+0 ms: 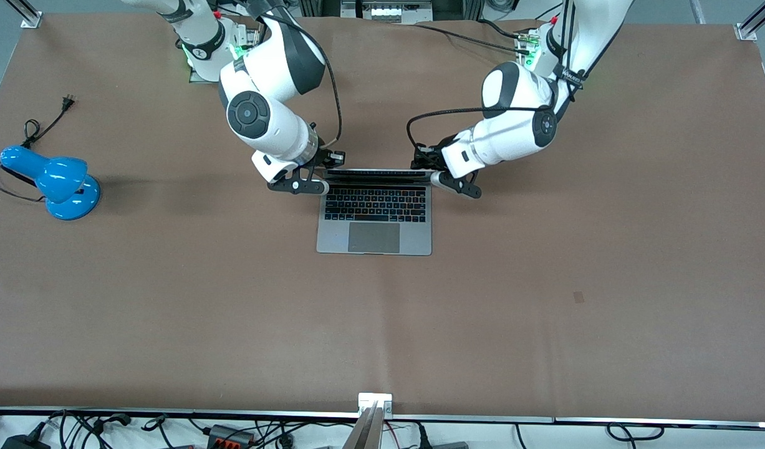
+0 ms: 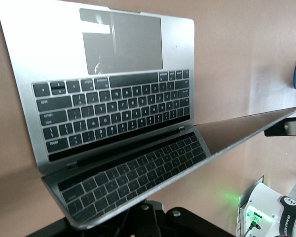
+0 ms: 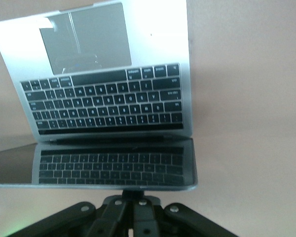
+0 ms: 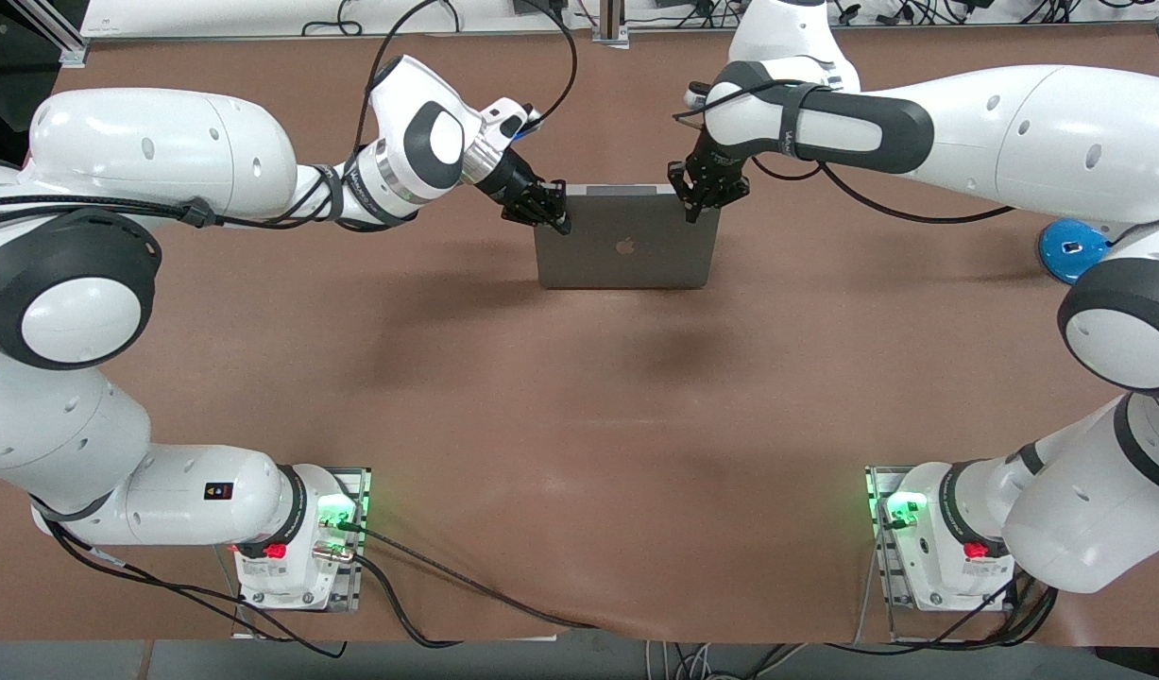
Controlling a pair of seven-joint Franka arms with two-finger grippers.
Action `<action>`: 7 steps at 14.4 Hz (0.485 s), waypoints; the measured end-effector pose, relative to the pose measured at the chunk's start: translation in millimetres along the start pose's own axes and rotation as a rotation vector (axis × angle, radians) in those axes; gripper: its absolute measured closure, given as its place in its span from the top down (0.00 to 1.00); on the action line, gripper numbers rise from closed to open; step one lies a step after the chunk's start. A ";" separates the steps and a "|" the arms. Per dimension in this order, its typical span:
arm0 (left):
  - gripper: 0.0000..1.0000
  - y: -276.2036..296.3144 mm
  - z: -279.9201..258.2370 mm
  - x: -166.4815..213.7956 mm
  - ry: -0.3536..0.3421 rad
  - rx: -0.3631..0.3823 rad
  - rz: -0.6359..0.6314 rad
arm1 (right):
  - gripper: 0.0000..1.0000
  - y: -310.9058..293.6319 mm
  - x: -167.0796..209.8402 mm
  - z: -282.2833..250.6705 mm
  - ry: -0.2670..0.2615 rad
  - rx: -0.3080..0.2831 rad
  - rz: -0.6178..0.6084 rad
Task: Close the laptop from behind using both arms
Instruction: 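Lower the right gripper and the left gripper onto the screen's back, then push the screen down with both grippers until the lid shuts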
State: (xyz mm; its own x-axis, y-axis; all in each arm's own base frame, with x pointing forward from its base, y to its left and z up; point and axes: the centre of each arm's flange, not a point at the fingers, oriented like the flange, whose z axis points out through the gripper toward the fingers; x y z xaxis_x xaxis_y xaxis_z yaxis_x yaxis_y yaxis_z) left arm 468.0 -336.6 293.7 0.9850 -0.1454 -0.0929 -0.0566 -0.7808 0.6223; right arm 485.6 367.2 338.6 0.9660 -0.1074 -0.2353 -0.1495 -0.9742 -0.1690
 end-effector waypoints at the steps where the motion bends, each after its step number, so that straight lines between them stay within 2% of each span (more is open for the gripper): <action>1: 0.01 -5.2 -1.3 5.4 0.004 -0.007 0.008 | 0.01 0.2 3.3 3.7 0.010 0.003 0.003; 7: 0.01 -32.5 -5.7 42.6 0.028 -0.060 0.049 | 0.01 3.6 25.5 11.0 0.064 0.018 0.026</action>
State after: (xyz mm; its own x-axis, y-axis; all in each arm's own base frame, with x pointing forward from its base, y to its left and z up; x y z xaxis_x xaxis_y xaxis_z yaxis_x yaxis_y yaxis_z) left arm 512.8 -313.9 274.0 0.9854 -0.1652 -0.0402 -0.0958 -0.7350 0.6713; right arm 507.3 363.2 321.4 0.9731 -0.1462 -0.1780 -0.1784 -0.9671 -0.1812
